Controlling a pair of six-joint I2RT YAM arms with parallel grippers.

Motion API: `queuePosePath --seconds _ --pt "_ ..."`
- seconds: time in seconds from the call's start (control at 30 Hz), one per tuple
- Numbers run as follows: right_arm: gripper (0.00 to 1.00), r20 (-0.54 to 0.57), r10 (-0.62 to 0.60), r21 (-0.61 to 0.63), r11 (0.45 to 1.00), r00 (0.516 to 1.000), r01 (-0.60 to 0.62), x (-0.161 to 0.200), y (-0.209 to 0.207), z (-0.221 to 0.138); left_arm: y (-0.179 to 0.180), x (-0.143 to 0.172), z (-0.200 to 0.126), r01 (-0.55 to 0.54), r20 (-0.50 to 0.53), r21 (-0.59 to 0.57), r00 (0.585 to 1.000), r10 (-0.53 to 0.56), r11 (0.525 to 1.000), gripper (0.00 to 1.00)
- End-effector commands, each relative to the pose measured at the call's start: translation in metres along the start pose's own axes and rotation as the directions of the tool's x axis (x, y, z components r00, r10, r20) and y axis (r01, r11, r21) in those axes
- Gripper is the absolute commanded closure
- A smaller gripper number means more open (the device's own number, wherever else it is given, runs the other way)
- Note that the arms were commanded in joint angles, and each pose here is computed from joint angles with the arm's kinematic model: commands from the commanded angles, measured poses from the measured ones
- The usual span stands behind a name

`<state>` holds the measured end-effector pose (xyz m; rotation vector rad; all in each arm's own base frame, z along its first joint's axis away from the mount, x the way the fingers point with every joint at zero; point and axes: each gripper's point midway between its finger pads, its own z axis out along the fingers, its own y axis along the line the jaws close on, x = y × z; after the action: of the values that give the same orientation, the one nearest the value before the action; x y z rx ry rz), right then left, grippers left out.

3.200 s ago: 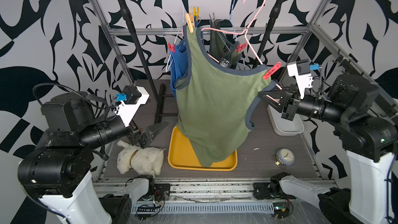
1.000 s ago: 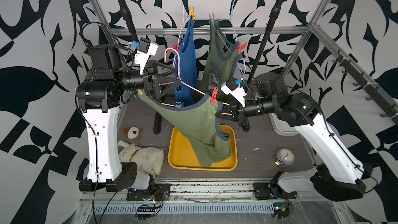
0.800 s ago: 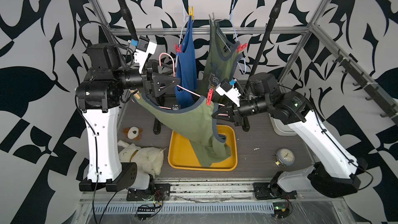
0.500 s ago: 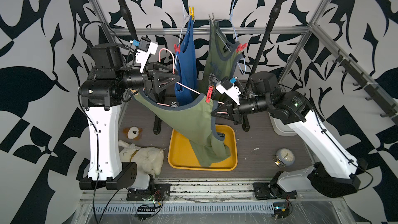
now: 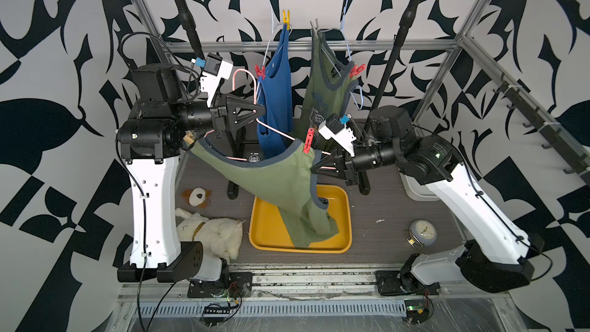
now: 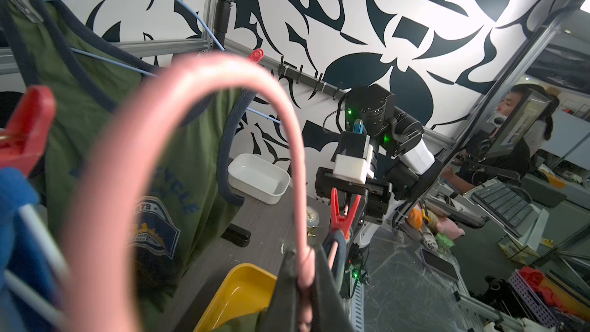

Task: Remove the clothespins securing tank tops to the hanger
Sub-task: Pick up the hanger from the clothesline.

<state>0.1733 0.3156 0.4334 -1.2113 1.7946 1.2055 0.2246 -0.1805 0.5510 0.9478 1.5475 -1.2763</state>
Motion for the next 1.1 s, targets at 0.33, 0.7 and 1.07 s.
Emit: queuePosePath --seconds 0.33,0.7,1.07 --pt "0.37 0.101 -0.142 0.142 0.982 0.985 0.127 -0.026 -0.008 -0.018 0.011 0.037 -0.006 -0.043 -0.088 -0.158 0.996 0.029 0.986 1.00" --pt "0.27 0.169 -0.116 0.076 0.992 0.979 0.104 -0.045 -0.011 -0.010 0.007 0.049 -0.001 -0.010 -0.101 -0.103 0.995 0.000 0.995 1.00" --pt "0.27 0.227 -0.061 0.022 0.998 0.972 0.058 -0.057 -0.025 -0.003 -0.005 0.051 0.001 -0.018 -0.108 -0.070 0.994 0.010 0.997 1.00"
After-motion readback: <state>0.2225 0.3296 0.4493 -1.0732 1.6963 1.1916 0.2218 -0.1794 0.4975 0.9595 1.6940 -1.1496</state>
